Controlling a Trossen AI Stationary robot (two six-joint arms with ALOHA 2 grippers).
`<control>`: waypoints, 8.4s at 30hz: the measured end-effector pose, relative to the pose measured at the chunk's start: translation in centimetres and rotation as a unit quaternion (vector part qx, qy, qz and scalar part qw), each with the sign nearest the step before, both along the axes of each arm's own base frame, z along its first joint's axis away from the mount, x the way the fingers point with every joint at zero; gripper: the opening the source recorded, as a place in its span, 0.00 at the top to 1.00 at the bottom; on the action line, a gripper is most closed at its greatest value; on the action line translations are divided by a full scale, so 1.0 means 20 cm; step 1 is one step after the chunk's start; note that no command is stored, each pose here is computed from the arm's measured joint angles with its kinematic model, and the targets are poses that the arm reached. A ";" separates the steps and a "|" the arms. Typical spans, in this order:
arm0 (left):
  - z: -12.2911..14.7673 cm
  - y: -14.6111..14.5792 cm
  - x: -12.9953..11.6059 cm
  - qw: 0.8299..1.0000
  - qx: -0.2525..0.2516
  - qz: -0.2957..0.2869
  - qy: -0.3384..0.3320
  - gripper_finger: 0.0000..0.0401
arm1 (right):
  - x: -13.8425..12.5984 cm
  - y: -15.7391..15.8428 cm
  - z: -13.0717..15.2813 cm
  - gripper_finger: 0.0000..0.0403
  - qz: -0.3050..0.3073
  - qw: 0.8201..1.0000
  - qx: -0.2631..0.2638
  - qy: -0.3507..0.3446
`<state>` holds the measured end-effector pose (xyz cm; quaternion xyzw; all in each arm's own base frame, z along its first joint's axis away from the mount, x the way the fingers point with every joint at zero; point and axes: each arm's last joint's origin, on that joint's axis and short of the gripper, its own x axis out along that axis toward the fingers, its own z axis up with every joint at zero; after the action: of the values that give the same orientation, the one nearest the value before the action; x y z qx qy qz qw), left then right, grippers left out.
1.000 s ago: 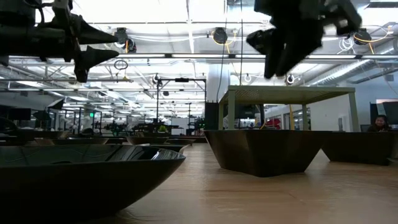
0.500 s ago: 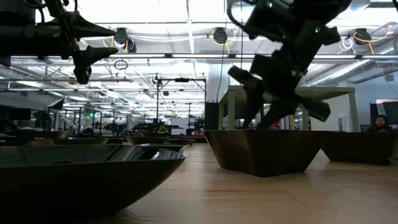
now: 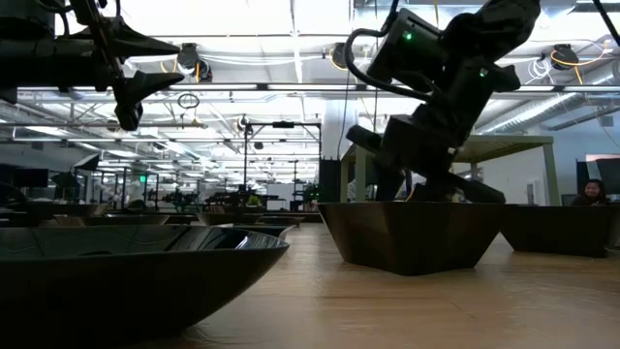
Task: Pick & Place Mini shaped plates
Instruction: Stack the black leaf-shaped plate on top of the leaf-shaped plate on the shelf
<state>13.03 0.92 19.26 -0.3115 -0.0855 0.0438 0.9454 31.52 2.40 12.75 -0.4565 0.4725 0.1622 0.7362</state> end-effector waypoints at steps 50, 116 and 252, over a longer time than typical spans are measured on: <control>0.00 0.02 -0.01 0.997 0.002 0.075 -0.003 0.56 | -0.74 -0.53 1.30 1.00 -0.632 0.601 0.138 -0.469; 0.01 0.03 -0.01 0.994 0.025 0.108 -0.004 0.56 | -0.66 -0.95 0.96 0.65 -0.739 0.607 0.130 -0.262; -0.36 0.12 0.64 0.618 0.494 -0.191 0.581 0.69 | -0.71 -0.72 1.21 0.74 -0.595 0.717 0.060 -0.359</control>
<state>25.78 3.25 12.09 0.2839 0.5348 -0.0149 0.7958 17.27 -11.91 36.92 -0.0603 0.3366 -0.4569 0.8211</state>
